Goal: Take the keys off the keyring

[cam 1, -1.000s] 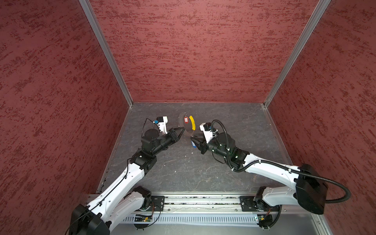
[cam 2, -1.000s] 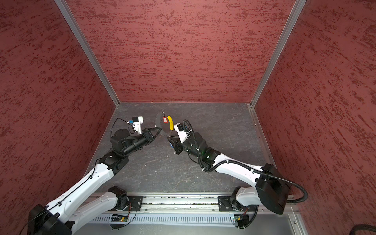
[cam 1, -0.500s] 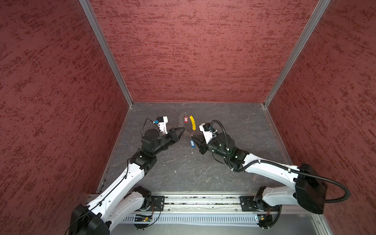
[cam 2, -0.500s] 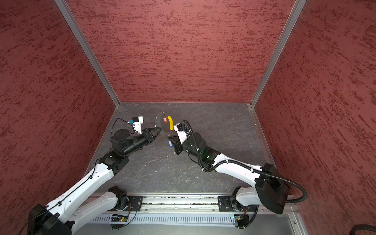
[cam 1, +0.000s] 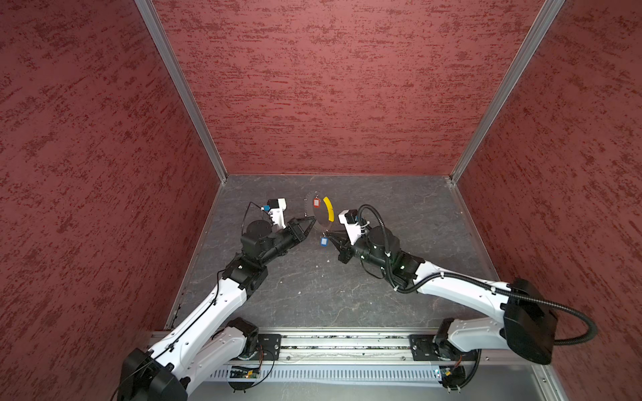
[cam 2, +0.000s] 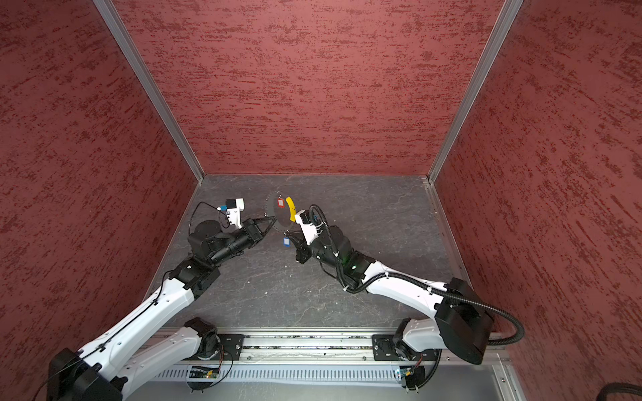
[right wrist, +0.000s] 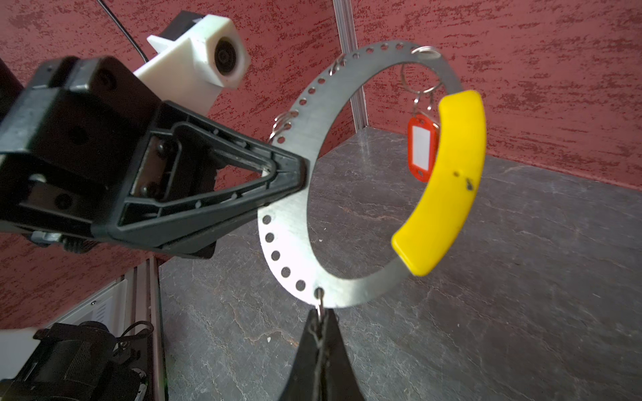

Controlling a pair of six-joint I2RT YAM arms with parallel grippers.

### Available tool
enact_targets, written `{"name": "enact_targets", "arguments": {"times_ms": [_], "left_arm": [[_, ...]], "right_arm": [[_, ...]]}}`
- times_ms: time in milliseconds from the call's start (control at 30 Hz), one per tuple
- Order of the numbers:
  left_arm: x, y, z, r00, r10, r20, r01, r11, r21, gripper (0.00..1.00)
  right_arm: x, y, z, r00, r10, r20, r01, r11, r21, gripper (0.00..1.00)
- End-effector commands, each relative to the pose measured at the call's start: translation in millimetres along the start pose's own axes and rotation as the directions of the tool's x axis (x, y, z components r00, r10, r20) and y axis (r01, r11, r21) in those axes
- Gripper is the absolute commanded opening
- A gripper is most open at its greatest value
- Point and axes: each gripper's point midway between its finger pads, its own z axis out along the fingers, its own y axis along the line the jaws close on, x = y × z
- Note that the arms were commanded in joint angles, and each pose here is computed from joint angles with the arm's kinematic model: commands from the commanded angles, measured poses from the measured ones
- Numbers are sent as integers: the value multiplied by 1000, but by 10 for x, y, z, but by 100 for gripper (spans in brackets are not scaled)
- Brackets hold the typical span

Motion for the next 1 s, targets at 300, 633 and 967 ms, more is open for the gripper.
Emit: {"name": "enact_targets", "arguments": {"times_ms": [300,633,967], "left_arm": [[-72,-18,-27,999,6,38,-6,1000,0,0],[-39,31,-14,1000,-5,25,5,1000,-14,1],[64,180,-132,1000,4,-13,-5,999,-47,33]], "right_arm": [[-193,108,-144,999,-24,30,24,1000,-1,0],[-385,160,-169,996,-53,68,52,999,14,0],[-511,180,-208,996,-83,28,83,996,-27,0]]}}
